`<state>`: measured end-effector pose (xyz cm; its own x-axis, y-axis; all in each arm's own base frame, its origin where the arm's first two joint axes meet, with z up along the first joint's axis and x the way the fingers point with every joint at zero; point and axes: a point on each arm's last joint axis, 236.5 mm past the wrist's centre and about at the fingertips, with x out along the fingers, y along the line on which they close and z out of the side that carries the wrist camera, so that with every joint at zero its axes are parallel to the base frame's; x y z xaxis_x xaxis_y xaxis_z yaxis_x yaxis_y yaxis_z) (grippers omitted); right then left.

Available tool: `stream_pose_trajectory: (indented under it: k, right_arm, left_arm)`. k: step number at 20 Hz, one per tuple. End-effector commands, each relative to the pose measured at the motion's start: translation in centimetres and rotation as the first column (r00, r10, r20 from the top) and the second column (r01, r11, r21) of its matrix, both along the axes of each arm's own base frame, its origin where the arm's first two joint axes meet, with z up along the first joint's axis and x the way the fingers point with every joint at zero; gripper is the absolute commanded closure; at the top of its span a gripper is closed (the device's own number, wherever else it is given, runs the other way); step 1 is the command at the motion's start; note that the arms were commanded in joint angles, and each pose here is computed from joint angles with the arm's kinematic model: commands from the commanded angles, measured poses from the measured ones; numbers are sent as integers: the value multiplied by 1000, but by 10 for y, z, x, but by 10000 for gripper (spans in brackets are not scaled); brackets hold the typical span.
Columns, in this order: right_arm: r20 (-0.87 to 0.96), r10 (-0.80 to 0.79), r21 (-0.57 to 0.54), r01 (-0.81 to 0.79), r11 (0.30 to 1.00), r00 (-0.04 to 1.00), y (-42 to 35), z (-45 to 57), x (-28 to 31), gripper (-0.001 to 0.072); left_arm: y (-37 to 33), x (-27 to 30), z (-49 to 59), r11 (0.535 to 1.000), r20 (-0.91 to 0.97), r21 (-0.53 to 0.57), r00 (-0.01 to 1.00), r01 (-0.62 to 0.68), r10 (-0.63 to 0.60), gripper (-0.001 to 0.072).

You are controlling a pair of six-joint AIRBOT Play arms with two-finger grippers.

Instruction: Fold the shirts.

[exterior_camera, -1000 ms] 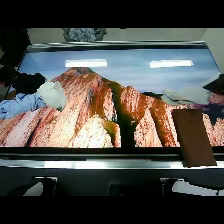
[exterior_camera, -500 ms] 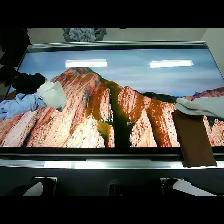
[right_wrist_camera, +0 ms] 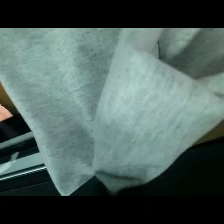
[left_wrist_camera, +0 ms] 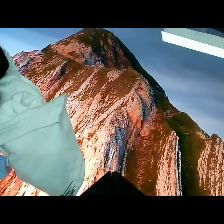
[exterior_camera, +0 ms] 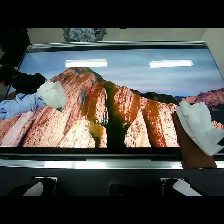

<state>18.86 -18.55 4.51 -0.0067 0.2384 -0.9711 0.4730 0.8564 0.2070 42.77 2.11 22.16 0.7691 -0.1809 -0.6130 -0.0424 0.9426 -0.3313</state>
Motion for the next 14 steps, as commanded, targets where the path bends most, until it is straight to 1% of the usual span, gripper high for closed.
stream_pose_trajectory:
  k: [1, 8, 9, 10, 11, 12, 13, 14]
  right_arm:
    - [-121, 18, -19, -21, 1000, 993, 2, -45, -34, 665]
    - [-165, 23, -31, -28, 999, 986, 3, -72, -48, 659]
    - [-164, 28, -32, -33, 999, 986, 2, -72, -48, 419]
    - [-151, 69, -28, -74, 997, 986, 2, -71, -47, 19]
    - [-139, 117, -36, -123, 992, 983, -3, -67, -46, 29]
    - [-136, 120, -75, -131, 989, 983, -14, -57, -43, 27]
    - [-95, 125, -146, -138, 980, 988, -30, -41, -31, 28]
    - [-26, 140, -235, -142, 962, 990, -49, -20, -10, 30]
  left_arm:
    - [0, 0, 1, 1000, 2, 0, 1000, 0, 0, 678]
    - [0, 0, 1, 1000, 2, 0, 1000, 0, 0, 677]
    - [0, 0, 1, 1000, 2, 0, 1000, 0, 0, 677]
    - [-1, -1, 1, 1000, 1, -2, 1000, 2, -2, 678]
    - [-9, -4, 6, 999, -1, -29, 1000, 24, -24, 678]
    - [-22, -9, 18, 997, 9, -58, 998, 60, -59, 678]
    - [-30, -11, 33, 995, 40, -37, 995, 97, -96, 678]
    - [-36, -11, 51, 993, 83, 13, 989, 120, -120, 679]
